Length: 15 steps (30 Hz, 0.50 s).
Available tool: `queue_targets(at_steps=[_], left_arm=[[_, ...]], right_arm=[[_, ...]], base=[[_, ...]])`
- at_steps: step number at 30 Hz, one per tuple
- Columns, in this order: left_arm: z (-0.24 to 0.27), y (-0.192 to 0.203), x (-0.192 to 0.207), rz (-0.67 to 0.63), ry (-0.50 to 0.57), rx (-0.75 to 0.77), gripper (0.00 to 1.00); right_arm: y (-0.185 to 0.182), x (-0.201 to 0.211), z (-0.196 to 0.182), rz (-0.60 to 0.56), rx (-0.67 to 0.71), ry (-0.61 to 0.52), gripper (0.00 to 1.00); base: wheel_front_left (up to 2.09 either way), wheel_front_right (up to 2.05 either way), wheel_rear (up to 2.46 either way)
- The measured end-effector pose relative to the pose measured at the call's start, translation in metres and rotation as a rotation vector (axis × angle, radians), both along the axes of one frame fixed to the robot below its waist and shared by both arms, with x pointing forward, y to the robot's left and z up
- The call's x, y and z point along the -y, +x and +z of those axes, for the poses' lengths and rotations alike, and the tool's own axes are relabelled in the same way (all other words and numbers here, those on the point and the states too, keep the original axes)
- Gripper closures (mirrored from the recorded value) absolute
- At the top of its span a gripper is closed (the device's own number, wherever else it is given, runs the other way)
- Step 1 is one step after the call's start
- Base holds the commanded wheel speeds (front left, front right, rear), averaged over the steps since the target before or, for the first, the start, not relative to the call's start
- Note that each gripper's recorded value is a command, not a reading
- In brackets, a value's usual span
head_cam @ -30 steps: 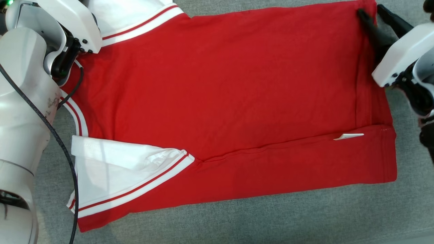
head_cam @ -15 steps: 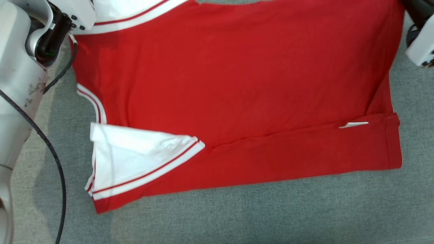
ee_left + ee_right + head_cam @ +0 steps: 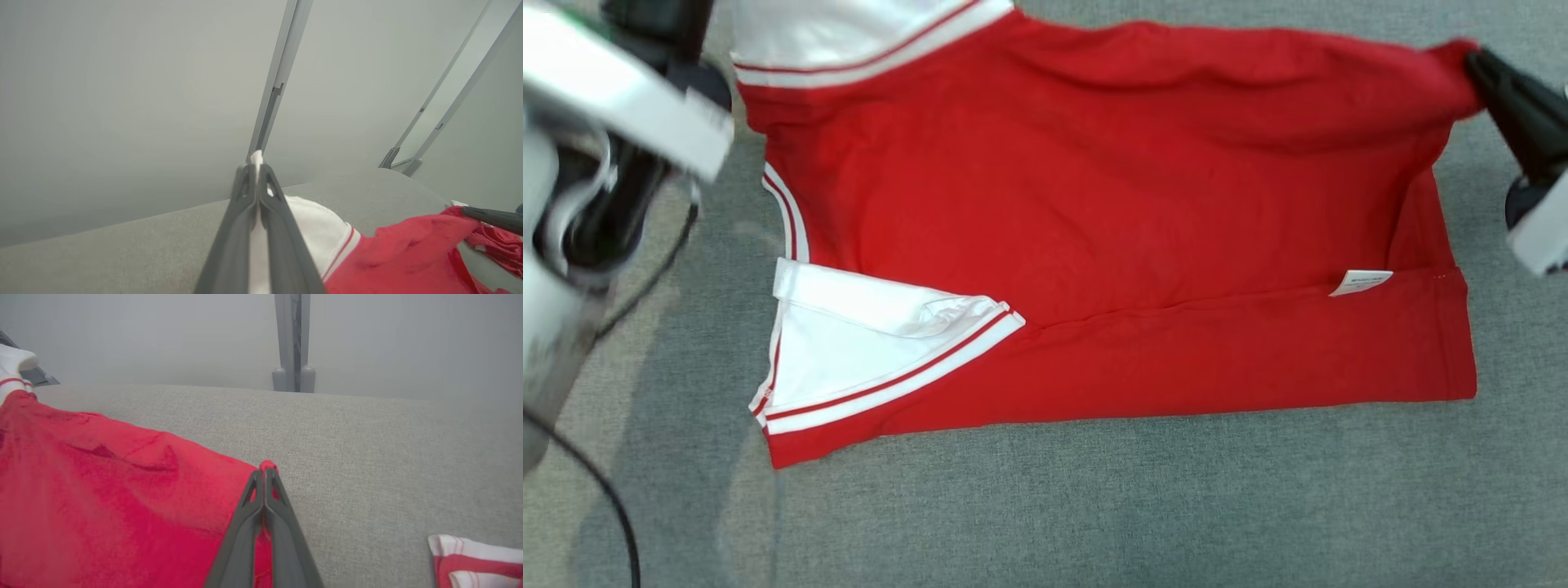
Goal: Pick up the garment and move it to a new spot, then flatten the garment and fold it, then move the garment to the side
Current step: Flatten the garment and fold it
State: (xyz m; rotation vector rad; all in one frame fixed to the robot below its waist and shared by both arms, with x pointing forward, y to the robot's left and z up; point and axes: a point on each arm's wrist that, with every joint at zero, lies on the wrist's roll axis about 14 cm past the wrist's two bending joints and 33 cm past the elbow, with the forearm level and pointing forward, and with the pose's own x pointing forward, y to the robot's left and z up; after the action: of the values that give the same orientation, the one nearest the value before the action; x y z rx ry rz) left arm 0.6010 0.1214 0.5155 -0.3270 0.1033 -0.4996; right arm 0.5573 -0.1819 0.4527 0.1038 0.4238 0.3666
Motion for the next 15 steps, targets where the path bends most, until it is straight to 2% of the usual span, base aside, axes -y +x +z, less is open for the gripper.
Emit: queue_targets(at_steps=[6,15], left_arm=[[-0.014,-0.065,-0.001,-0.024,-0.127,-0.093,1.00],[-0.061,-0.139,-0.014,0.062,-0.255,-0.325,1.00]], right_arm=[[-0.036,0.006,-0.017,-0.054,-0.029,0.080,1.00],[-0.076,0.010,-0.052,-0.166,-0.109,0.182,1.00]], base=[[0.00,0.00,0.00],[0.00,0.00,0.00]])
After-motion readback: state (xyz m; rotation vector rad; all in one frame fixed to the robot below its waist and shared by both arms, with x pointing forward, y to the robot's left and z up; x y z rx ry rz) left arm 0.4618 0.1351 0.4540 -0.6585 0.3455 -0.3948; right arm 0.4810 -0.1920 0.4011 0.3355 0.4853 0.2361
